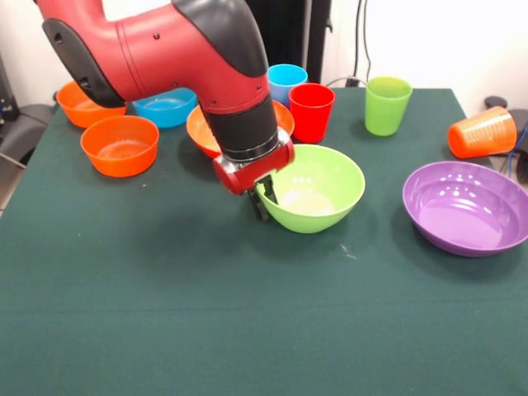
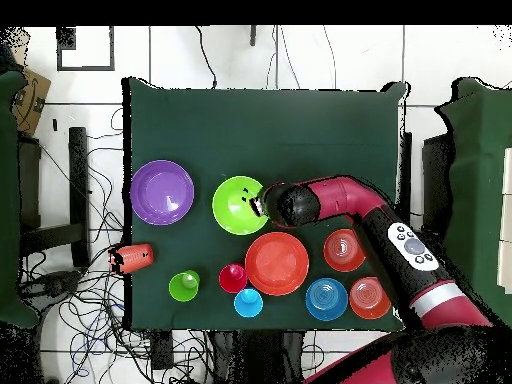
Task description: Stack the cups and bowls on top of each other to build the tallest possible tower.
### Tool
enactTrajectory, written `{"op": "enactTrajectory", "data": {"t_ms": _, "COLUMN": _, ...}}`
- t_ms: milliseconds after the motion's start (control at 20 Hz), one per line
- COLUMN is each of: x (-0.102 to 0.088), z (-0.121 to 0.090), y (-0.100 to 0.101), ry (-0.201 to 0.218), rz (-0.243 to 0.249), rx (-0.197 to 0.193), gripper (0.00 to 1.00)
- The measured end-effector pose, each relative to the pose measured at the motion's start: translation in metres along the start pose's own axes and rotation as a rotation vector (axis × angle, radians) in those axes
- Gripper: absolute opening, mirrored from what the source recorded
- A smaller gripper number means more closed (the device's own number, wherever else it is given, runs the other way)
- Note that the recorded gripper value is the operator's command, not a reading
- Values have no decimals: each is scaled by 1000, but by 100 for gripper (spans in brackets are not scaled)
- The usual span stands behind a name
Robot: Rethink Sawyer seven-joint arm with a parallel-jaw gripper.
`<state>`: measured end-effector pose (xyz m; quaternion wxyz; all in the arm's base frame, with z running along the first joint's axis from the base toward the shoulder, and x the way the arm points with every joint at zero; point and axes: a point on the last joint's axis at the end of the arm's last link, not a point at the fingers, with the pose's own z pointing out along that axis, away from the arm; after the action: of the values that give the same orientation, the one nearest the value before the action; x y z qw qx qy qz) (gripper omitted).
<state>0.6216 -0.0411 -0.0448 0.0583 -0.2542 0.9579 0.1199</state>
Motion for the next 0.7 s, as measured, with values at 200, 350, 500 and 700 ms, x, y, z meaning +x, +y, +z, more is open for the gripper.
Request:
{"op": "enactTrajectory", "data": {"t_ms": 200, "x": -2, "z": -1, "y": -4, "ry": 2, "rz": -15, "rx": -7, "gripper": 0}}
{"op": "enactTrajectory", "data": {"t_ms": 350, "x": -4, "z": -2, "y": -10, "ry": 10, "rz": -33, "rx": -12, "gripper": 0}}
{"op": "enactTrajectory", "data": {"t_ms": 500, "x": -6, "z": -3, "y": -15, "ry": 11, "rz": -51, "rx": -19, "gripper": 0}}
{"op": "enactTrajectory", "data": {"t_ms": 700, "x": -8, "z": -6, "y": -24, "ry": 9, "rz": -77, "rx": -22, "gripper": 0}}
